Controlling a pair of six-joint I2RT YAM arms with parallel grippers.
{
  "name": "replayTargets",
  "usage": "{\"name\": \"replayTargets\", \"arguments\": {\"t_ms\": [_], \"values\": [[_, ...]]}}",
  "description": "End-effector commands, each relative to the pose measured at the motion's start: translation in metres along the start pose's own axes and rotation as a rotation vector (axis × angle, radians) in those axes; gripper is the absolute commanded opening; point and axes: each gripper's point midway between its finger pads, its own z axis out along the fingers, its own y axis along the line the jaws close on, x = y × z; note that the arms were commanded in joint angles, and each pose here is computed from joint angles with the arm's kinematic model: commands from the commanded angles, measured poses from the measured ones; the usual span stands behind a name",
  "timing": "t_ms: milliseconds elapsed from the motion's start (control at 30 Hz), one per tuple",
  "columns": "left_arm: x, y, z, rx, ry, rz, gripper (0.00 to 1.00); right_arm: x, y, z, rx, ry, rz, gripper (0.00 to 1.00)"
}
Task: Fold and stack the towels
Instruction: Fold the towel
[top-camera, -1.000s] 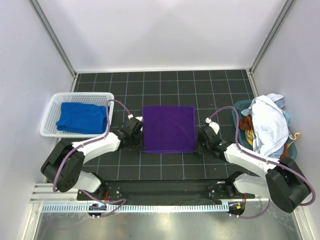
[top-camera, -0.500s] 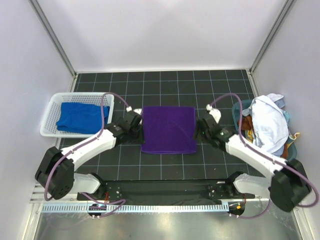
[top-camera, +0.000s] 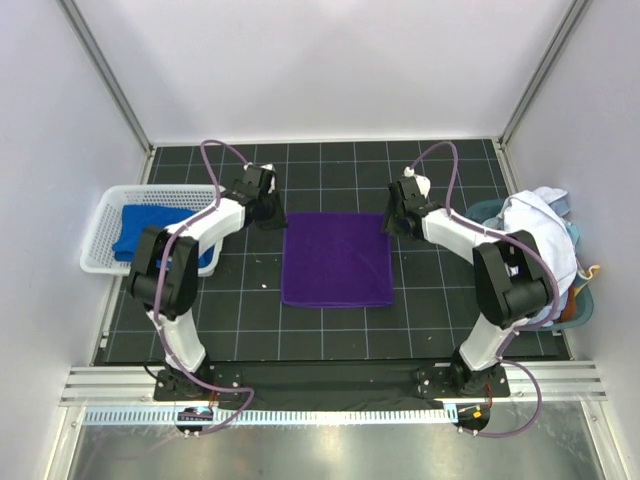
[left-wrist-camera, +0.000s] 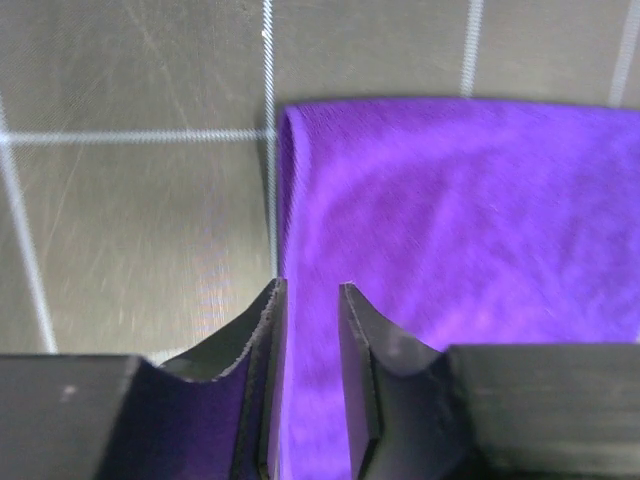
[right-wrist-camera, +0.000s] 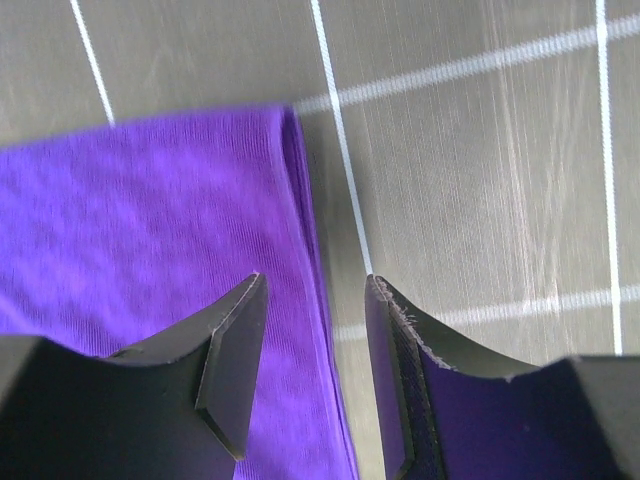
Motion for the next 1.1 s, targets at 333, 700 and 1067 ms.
{"name": "replayTargets", "arguments": {"t_ms": [333, 700, 1067], "values": [[-0.041, -0.006, 0.057, 0.099, -0.010, 0.039, 0.38, -0.038, 0.018, 0.050, -0.036, -0.020, -0.029, 0.43], [-0.043, 0.003, 0.081, 0.066, 0.007, 0.020, 0.26, -0.048, 0.010, 0.066, -0.011, -0.023, -0.028, 0.27], [-0.061, 0.006, 0.083, 0.074, -0.016, 0.026, 0.24, -0.061, 0.017, 0.071, -0.068, -0.053, -0.058, 0.31]]}}
